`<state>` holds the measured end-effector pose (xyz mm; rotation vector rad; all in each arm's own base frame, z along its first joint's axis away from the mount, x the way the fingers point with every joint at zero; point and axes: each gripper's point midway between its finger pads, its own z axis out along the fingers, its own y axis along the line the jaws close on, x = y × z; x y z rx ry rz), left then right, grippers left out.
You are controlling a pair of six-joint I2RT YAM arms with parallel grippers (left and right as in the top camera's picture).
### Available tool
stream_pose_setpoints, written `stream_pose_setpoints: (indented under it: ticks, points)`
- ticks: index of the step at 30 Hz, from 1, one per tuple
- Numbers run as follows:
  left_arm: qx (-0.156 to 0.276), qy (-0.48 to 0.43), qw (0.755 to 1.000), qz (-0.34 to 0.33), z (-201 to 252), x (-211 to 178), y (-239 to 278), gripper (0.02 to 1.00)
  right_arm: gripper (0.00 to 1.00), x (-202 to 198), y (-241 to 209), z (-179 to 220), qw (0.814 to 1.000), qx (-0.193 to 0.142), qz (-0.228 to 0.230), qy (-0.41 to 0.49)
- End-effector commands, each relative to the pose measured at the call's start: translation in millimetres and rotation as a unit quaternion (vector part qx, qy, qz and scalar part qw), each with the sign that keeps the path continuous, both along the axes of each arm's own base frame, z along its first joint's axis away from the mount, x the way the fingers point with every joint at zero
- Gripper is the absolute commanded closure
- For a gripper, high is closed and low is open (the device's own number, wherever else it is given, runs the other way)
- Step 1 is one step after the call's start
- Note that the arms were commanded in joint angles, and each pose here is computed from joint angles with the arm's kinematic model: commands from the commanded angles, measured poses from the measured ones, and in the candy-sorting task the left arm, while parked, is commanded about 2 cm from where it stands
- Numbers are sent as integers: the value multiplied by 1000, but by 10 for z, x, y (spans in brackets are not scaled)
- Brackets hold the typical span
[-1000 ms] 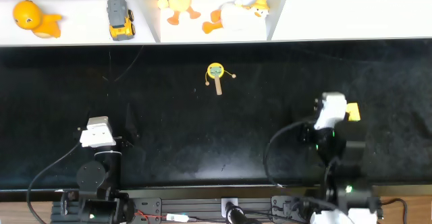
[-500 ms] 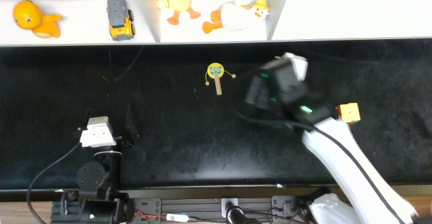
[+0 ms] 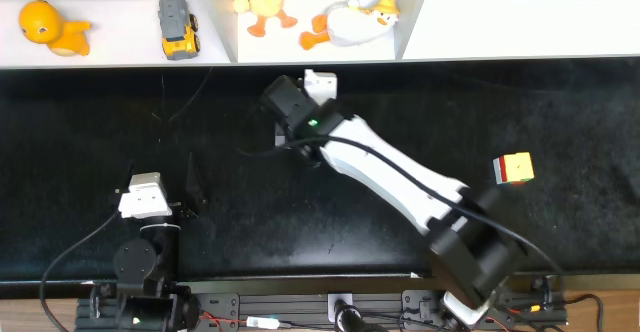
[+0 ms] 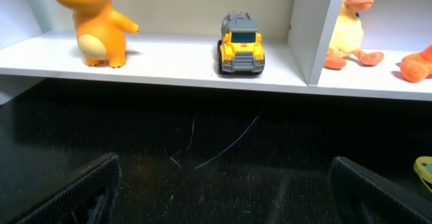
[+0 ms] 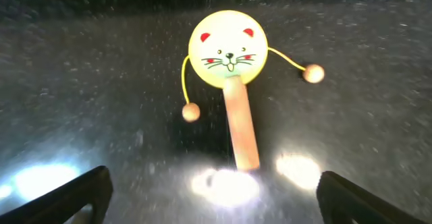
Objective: Store Toys
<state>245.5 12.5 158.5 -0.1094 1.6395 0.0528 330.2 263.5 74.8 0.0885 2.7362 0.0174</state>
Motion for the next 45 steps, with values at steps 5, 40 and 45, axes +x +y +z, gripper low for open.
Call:
stream_pose_setpoints:
  ticks: [5,40,45]
  points:
    - [11,-2,1000,0,7,-5,9,20,36,201,-30,-218,996,-80,22,-23]
    - [11,-2,1000,0,7,-5,10,20,310,356,-117,-279,996,-72,44,-10]
    - [11,-2,1000,0,7,-5,9,20,334,327,-87,-376,997,-67,48,3]
